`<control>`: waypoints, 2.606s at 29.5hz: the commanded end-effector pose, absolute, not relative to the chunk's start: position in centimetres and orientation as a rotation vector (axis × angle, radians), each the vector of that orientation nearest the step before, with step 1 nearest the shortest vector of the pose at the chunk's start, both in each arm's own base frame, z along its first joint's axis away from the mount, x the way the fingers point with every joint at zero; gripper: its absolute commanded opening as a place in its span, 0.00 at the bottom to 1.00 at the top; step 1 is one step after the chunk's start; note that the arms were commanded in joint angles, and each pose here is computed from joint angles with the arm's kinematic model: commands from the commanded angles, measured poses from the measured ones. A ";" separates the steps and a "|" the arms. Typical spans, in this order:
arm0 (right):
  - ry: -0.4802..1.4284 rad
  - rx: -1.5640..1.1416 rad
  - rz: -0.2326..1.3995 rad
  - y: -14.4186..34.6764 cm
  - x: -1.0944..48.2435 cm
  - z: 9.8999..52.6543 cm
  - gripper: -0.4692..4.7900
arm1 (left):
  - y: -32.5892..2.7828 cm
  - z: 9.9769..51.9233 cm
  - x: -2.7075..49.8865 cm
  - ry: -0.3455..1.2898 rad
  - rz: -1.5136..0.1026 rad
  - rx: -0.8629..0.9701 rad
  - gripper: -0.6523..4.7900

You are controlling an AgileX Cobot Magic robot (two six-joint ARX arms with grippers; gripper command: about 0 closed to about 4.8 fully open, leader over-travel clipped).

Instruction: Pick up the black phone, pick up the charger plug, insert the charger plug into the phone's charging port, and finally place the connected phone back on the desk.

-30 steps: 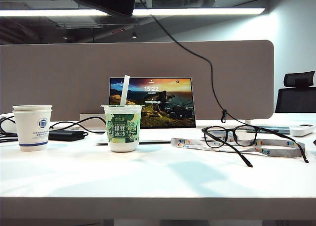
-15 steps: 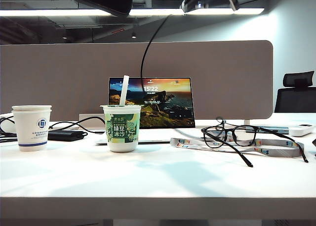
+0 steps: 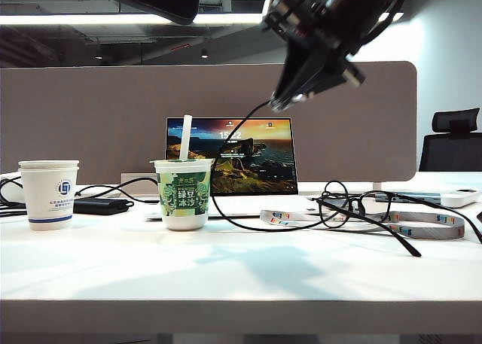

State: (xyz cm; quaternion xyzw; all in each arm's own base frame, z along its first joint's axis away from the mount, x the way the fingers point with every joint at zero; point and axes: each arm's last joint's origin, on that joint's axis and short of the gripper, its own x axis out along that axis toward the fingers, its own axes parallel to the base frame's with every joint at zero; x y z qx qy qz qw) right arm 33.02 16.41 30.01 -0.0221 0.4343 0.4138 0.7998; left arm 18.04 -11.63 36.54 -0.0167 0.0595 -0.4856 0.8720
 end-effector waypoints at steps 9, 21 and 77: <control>0.836 -0.008 0.825 20.0 30.8 21.9 0.08 | -11.5 37.3 17.8 0.063 -1.018 -0.034 0.11; 0.905 0.009 0.740 21.2 29.5 17.9 0.44 | -11.5 37.3 17.8 0.072 -1.018 -0.034 0.11; 1.109 -0.355 0.663 17.5 40.6 20.5 0.59 | -11.3 37.4 17.4 0.076 -1.022 -0.038 0.11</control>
